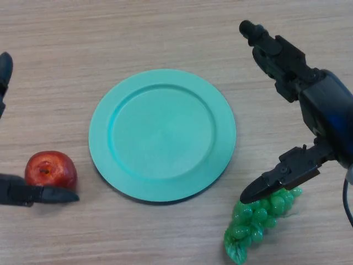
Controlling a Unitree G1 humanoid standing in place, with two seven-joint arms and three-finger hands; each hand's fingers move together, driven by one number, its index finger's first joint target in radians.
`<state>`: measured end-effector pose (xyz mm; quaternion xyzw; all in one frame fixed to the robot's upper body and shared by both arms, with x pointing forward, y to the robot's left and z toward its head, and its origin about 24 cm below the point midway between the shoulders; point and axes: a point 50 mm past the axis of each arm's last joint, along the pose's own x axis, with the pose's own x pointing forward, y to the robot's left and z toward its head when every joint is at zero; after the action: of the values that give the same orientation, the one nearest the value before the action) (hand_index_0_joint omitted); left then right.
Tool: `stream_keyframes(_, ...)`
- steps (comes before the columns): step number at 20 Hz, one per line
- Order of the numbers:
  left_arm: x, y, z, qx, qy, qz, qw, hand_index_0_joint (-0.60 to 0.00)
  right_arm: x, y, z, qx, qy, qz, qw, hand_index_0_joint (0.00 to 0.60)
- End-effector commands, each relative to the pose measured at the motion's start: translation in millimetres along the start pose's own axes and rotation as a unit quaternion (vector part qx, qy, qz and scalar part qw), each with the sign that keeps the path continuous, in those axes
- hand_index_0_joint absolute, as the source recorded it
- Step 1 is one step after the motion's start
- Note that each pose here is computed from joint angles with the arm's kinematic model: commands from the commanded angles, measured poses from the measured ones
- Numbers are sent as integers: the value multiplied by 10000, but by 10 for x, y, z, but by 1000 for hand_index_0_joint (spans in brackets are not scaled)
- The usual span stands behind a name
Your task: Pick up the green grapes and place it on the plate
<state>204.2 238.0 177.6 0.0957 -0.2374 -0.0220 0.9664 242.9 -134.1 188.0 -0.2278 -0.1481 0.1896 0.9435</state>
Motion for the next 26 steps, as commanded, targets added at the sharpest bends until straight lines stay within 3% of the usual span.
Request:
stream_keyframes(1, 35, 97, 280, 398, -762, 192, 9961, 0, -16, -131, 256, -178, -786, -169, 9966, 0)
stream_keyframes(6, 28, 41, 215, 204, -535, -117, 9983, 0, 22, -163, 203, -207, -734, -202, 9969, 0)
stream_keyframes(11, 32, 64, 135, 114, -528, -98, 9985, 0, 15, -158, 165, -310, -852, -59, 9959, 0)
stream_keyframes(16, -39, 15, -21, 121, -448, -176, 9988, 0, -148, -162, -249, -674, -770, 434, 9938, 0)
stream_keyframes(26, -95, -51, -32, 255, -508, -146, 9983, 0, -335, 64, -924, -1209, -600, 813, 9875, 0)
